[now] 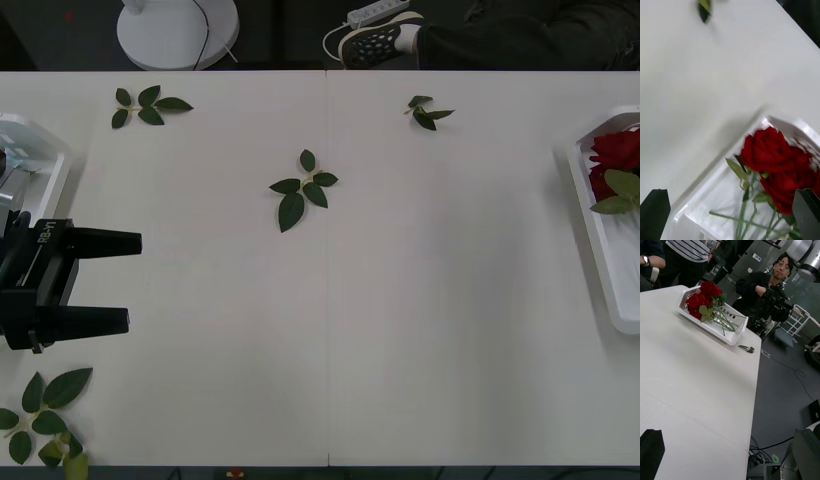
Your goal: Place the red flowers into the right box and the blue flowers into the left box. If a person shows an open palm, hand one flower to the person first, then continue sorting.
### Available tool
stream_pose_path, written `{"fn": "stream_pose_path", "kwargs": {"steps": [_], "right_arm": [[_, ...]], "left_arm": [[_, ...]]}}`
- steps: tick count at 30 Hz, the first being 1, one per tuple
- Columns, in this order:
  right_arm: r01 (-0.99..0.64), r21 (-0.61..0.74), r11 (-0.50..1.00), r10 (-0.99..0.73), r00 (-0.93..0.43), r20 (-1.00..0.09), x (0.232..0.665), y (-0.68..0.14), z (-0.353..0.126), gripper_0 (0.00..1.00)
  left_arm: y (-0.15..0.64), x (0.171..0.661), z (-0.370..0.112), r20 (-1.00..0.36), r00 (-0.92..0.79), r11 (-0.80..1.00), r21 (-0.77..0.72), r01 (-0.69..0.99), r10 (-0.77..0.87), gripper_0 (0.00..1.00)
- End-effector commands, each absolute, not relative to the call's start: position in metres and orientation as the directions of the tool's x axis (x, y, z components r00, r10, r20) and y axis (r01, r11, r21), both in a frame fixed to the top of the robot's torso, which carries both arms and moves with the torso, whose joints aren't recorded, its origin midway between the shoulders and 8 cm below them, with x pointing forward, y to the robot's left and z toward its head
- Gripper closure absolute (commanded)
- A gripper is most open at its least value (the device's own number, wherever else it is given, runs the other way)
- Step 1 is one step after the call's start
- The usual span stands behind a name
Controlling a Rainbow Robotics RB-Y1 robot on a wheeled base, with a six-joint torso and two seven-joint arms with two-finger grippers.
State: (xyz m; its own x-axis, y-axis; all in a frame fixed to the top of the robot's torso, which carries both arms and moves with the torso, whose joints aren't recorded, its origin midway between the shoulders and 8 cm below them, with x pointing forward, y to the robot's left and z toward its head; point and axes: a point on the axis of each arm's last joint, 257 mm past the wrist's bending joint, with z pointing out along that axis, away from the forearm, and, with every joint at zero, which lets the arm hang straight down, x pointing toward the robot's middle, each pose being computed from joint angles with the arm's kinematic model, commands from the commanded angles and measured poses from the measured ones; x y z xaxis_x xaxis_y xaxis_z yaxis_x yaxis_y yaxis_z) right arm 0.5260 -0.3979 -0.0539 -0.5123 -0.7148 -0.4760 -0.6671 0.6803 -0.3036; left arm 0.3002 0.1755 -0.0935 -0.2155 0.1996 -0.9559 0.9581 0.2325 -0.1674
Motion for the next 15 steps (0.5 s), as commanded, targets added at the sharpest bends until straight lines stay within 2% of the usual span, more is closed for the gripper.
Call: {"fn": "stream_pose_path", "kwargs": {"steps": [1,8,15], "right_arm": [[-0.796,-0.377,0.474,-0.847,-0.295,-0.442,0.505,-0.354,-0.034,0.01],[-0.916,-0.332,0.226,-0.882,-0.048,-0.469,0.454,-0.28,-0.052,0.0],[-0.922,-0.387,0.003,-0.881,0.18,-0.437,0.413,-0.242,-0.064,0.0]], "left_arm": [[0.169,0.305,-0.079,-0.959,-0.228,0.229,-0.187,0.955,0.168,0.0],[0.169,0.305,-0.079,-0.959,-0.228,0.229,-0.187,0.955,0.168,0.0],[0.169,0.305,-0.079,-0.959,-0.228,0.229,-0.187,0.955,0.168,0.0]]}}
